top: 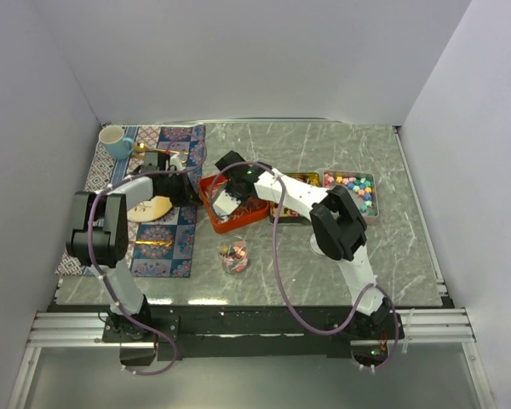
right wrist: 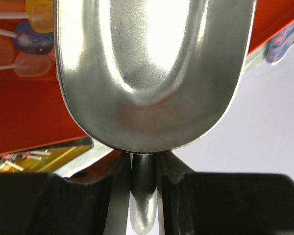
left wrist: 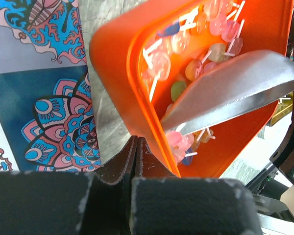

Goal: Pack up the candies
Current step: Scoop the fake candies from the storage box.

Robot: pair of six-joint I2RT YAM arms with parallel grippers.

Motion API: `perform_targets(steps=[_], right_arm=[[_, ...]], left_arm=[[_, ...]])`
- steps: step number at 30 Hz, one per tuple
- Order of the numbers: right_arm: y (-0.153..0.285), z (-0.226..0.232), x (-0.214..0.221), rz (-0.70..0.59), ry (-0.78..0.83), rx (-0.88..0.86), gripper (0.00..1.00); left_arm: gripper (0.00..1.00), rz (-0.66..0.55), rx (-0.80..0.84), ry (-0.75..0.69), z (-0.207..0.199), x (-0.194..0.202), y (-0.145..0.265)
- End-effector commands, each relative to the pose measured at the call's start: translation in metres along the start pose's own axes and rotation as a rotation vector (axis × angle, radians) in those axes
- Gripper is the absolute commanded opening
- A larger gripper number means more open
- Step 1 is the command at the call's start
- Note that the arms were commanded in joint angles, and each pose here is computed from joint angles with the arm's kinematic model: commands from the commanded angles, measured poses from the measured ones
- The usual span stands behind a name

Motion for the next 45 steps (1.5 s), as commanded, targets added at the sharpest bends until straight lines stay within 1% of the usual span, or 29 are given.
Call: perform_targets(steps=[1,2,3,4,6,7,9,11,13,14,16,20,24,25,29,31,32,36,38,40,41,42,45], right_arm=[[-0.016,0.050,-0.025,-0.151,0.167,-0.183,0.00],[-0.024,0.057,-0.031,-0.150,0.169,-0.217,0.00],[-0.021,0.049,-0.028,-0.141,0.141,-0.215,0.00],[-0.021,0.059,-0.031,-0.167,0.142,-0.284,0.00],[-0.023,0.057,-0.030,-0.193,0.110,-0.332,0.00],[-0.021,0.066,-0.030,-0.202,0.120,-0.381,0.00],[-0.023,0.066,-0.030,-0.231,0.103,-0.388,0.00],[-0.021,0.074,-0.035,-0.273,0.095,-0.446,0.00],[-0.022,0.071,-0.036,-0.293,0.037,-0.452,0.00],[-0.021,0.068,-0.040,-0.336,0.007,-0.446,0.00],[-0.021,0.066,-0.038,-0.348,-0.049,-0.428,0.00],[-0.022,0.070,-0.040,-0.397,-0.164,-0.451,0.00],[-0.021,0.069,-0.039,-0.446,-0.334,-0.482,0.00],[-0.021,0.068,-0.040,-0.465,-0.365,-0.482,0.00],[-0.026,0.068,-0.028,-0.473,-0.509,-0.460,0.00],[-0.026,0.063,-0.023,-0.482,-0.552,-0.427,0.00],[-0.027,0.065,-0.018,-0.479,-0.595,-0.429,0.00],[-0.021,0.054,-0.003,-0.496,-0.686,-0.365,0.00],[-0.018,0.055,0.000,-0.503,-0.735,-0.363,0.00],[-0.014,0.051,0.009,-0.500,-0.761,-0.318,0.00],[-0.015,0.059,0.008,-0.495,-0.780,-0.330,0.00],[-0.017,0.056,0.012,-0.485,-0.783,-0.298,0.00],[-0.017,0.063,0.019,-0.408,-0.770,-0.274,0.00]], left_arm=[[0.01,-0.028,0.041,-0.034,-0.007,-0.018,-0.001],[0.01,-0.027,0.042,-0.039,-0.007,-0.019,-0.001],[0.01,-0.030,0.046,-0.042,-0.008,-0.023,-0.001],[0.01,-0.023,0.049,-0.041,-0.007,-0.023,-0.003],[0.01,-0.025,0.053,-0.038,-0.008,-0.029,-0.004],[0.01,-0.022,0.049,-0.037,-0.007,-0.029,-0.006],[0.01,-0.026,0.040,-0.043,-0.006,-0.033,-0.007],[0.01,-0.022,0.032,-0.042,-0.003,-0.033,-0.007],[0.01,-0.023,0.032,-0.038,-0.003,-0.033,-0.007],[0.01,-0.023,0.032,-0.038,-0.003,-0.033,-0.007],[0.01,-0.024,0.029,-0.037,-0.001,-0.032,-0.006],[0.01,-0.022,0.024,-0.040,0.001,-0.033,-0.004],[0.01,-0.033,0.018,-0.051,0.001,-0.036,0.000],[0.01,-0.033,0.023,-0.055,0.001,-0.036,0.000],[0.01,-0.028,0.030,-0.057,0.003,-0.035,0.001],[0.01,-0.028,0.028,-0.061,0.006,-0.037,0.002],[0.01,-0.033,0.025,-0.065,0.007,-0.039,0.003],[0.01,-0.058,0.026,-0.089,0.007,-0.053,0.013],[0.01,-0.061,0.035,-0.098,0.006,-0.058,0.019],[0.01,-0.063,0.041,-0.112,0.009,-0.059,0.023],[0.01,-0.055,0.040,-0.112,0.008,-0.061,0.025],[0.01,-0.065,0.024,-0.097,0.018,-0.065,0.032],[0.01,-0.063,0.017,-0.113,0.022,-0.072,0.041]])
Point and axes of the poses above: each gripper's point midway between its finger pads, its own y axis back along the fingers, its own z axis along the line the jaws close on, x = y × z, the point moved 3 cm from there along y, back along the fingers, and after that the axes turned 10 degrees about -y, right-handed, at the moved point
